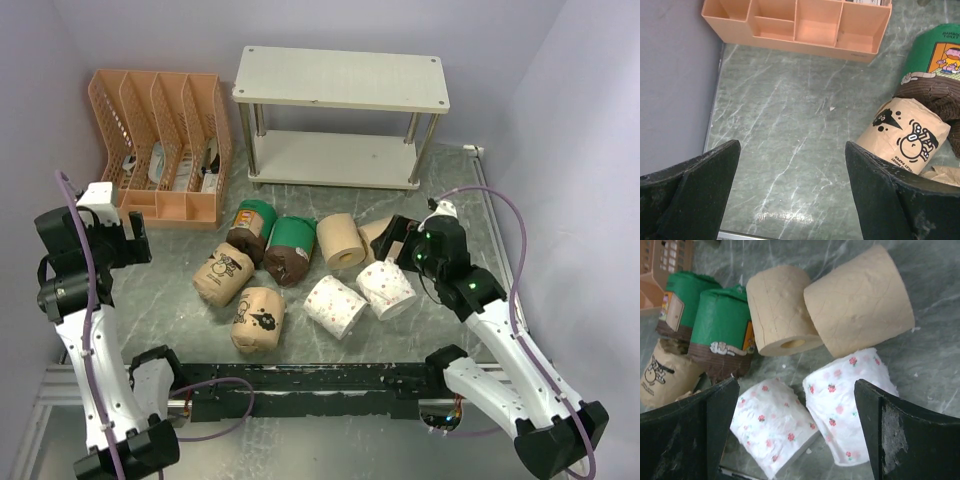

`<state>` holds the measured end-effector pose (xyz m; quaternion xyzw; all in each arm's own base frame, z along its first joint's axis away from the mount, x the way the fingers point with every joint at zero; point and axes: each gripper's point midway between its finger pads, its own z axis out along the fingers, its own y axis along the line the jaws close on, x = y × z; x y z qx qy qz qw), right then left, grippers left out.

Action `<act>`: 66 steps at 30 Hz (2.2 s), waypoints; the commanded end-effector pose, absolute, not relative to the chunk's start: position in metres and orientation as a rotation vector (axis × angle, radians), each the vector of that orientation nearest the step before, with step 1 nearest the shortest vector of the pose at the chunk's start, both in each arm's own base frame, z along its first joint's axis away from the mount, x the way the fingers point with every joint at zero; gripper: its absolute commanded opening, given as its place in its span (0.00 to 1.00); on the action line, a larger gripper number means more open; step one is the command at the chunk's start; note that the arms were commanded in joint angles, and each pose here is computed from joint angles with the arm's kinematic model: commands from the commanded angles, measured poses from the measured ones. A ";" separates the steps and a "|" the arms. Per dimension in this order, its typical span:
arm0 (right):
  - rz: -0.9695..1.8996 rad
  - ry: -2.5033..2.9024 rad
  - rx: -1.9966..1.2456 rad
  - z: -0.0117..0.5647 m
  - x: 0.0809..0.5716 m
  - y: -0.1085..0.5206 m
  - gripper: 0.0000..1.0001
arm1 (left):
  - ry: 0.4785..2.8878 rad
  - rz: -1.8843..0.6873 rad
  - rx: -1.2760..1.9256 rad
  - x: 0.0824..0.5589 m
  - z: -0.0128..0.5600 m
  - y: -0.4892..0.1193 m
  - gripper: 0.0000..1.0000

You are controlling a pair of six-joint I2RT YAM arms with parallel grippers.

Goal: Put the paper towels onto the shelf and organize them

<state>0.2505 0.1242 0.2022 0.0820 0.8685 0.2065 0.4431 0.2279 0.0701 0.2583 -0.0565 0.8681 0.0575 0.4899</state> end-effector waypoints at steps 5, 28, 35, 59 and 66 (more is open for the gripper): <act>0.456 1.812 0.308 0.267 0.286 0.104 1.00 | 2.240 0.029 -0.086 0.244 0.236 0.067 0.97; 0.736 1.822 -0.744 0.221 0.332 0.369 0.99 | 2.310 -0.008 -0.214 0.245 0.220 0.090 0.97; 0.748 1.806 -0.847 0.201 0.375 0.414 0.99 | 2.293 -0.040 -0.177 0.246 0.222 0.083 0.94; 1.218 1.878 -0.762 0.144 0.430 0.441 0.79 | 2.275 -0.054 -0.147 0.246 0.226 0.079 0.93; 1.169 1.916 -0.742 0.122 0.433 0.442 0.76 | 2.278 -0.057 -0.145 0.246 0.226 0.079 0.92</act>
